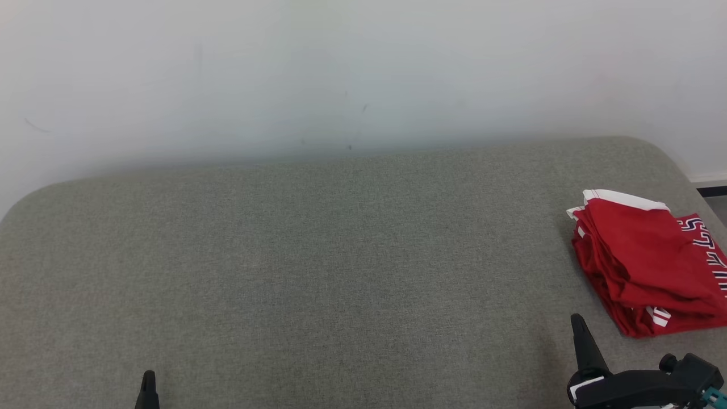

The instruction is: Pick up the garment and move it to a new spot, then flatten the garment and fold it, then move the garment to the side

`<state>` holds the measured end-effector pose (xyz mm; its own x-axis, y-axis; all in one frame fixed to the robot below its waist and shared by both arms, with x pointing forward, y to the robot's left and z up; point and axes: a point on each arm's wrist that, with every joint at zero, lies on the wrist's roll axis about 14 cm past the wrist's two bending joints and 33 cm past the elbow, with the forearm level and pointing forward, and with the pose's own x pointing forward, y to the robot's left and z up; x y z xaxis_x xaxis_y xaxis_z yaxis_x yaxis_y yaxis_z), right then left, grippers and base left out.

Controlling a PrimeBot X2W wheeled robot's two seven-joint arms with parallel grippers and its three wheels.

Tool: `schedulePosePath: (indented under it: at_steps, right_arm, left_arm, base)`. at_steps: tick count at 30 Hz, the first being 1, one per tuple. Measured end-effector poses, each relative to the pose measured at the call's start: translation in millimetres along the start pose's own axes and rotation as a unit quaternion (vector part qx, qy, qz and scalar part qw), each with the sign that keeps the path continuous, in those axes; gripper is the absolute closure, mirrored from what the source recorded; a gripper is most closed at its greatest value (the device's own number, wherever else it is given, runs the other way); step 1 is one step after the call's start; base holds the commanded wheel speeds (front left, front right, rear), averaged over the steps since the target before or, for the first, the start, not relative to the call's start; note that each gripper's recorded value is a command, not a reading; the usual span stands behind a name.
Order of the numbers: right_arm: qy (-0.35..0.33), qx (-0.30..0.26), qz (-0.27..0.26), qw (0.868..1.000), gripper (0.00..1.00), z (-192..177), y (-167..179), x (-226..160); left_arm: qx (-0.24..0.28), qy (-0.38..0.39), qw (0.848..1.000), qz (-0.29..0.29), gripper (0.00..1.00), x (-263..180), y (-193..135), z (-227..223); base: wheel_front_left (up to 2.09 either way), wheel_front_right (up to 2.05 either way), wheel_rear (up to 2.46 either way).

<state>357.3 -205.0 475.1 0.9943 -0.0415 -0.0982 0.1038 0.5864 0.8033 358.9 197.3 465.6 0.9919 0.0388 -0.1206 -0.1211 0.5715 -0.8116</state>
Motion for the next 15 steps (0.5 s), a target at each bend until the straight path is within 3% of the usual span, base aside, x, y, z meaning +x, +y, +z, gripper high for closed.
schedulePosePath:
  at_steps: [15]
  right_arm:
    - [-0.002, 0.087, 0.008, 0.996, 1.0, 5.4, 6.6, 7.3]
  left_arm:
    - [-0.087, 0.0, 0.996, -0.011, 1.0, 7.6, -8.7, 4.9]
  base:
    - [0.0, 0.0, 0.0]
